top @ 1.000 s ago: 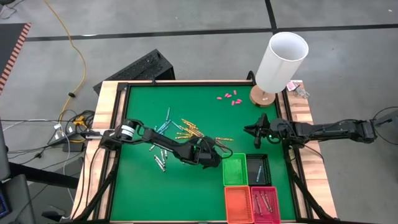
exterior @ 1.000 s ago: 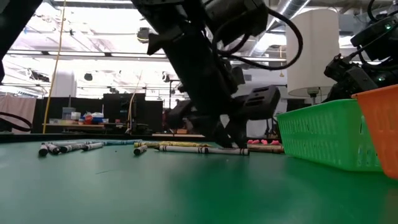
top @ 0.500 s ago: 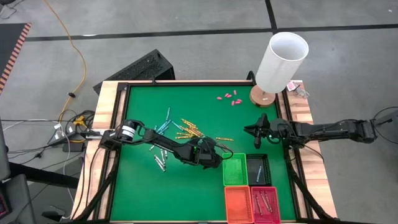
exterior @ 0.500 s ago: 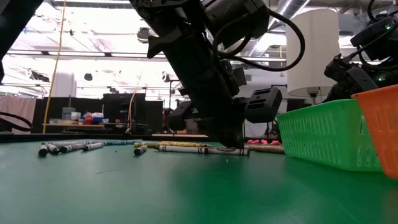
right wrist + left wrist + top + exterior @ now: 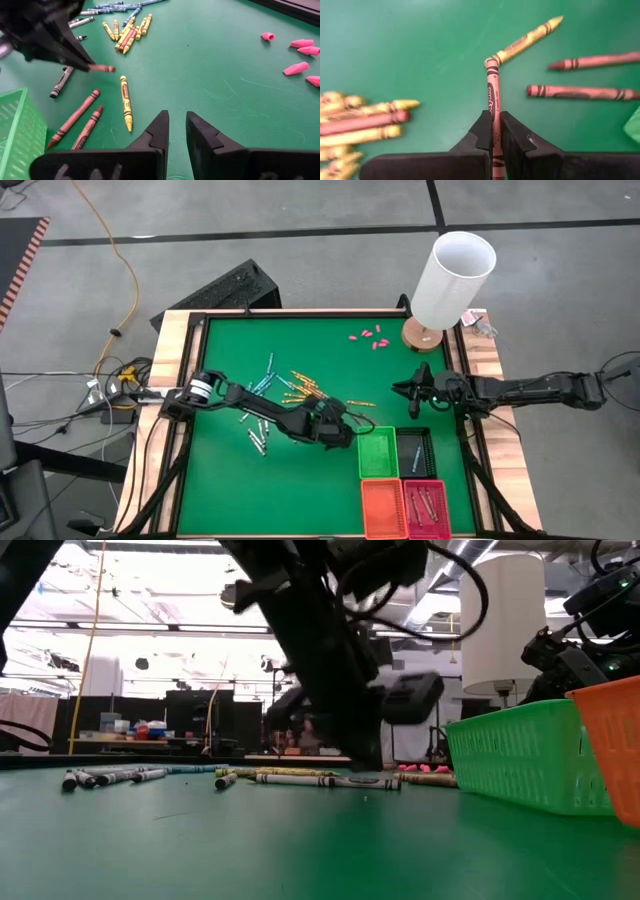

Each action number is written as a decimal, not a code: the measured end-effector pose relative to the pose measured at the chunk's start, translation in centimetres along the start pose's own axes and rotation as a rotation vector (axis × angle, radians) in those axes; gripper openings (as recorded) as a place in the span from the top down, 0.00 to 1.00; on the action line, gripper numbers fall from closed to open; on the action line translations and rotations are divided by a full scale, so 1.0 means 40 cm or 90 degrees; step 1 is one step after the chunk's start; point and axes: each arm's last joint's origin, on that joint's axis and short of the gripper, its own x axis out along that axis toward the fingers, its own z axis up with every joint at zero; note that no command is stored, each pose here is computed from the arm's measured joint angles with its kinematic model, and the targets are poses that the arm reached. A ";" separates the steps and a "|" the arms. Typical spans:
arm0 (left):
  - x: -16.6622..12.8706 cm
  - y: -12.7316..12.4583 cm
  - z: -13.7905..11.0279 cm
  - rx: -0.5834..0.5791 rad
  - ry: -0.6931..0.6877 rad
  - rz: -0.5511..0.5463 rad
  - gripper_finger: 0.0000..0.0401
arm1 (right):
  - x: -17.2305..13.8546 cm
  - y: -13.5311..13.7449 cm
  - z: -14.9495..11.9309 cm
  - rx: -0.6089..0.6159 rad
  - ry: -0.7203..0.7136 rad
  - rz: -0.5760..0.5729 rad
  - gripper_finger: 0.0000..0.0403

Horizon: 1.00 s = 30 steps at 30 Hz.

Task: Sort crayons
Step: Put the brown crayon into the red bin

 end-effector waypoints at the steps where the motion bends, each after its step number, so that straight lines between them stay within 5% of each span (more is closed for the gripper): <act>1: -0.008 -0.001 0.009 0.003 -0.008 -0.004 1.00 | 0.000 0.000 0.000 0.000 0.000 0.000 0.83; 9: -0.080 -0.013 0.078 0.037 -0.084 -0.040 1.00 | 0.000 0.000 0.000 0.000 0.000 0.000 0.83; 21: -0.158 -0.120 0.147 0.145 -0.268 -0.413 1.00 | 0.000 0.000 0.000 0.002 0.000 0.000 0.83; 30: -0.181 -0.130 0.173 0.137 -0.340 -0.486 1.00 | 0.000 0.000 0.000 0.002 0.000 0.000 0.83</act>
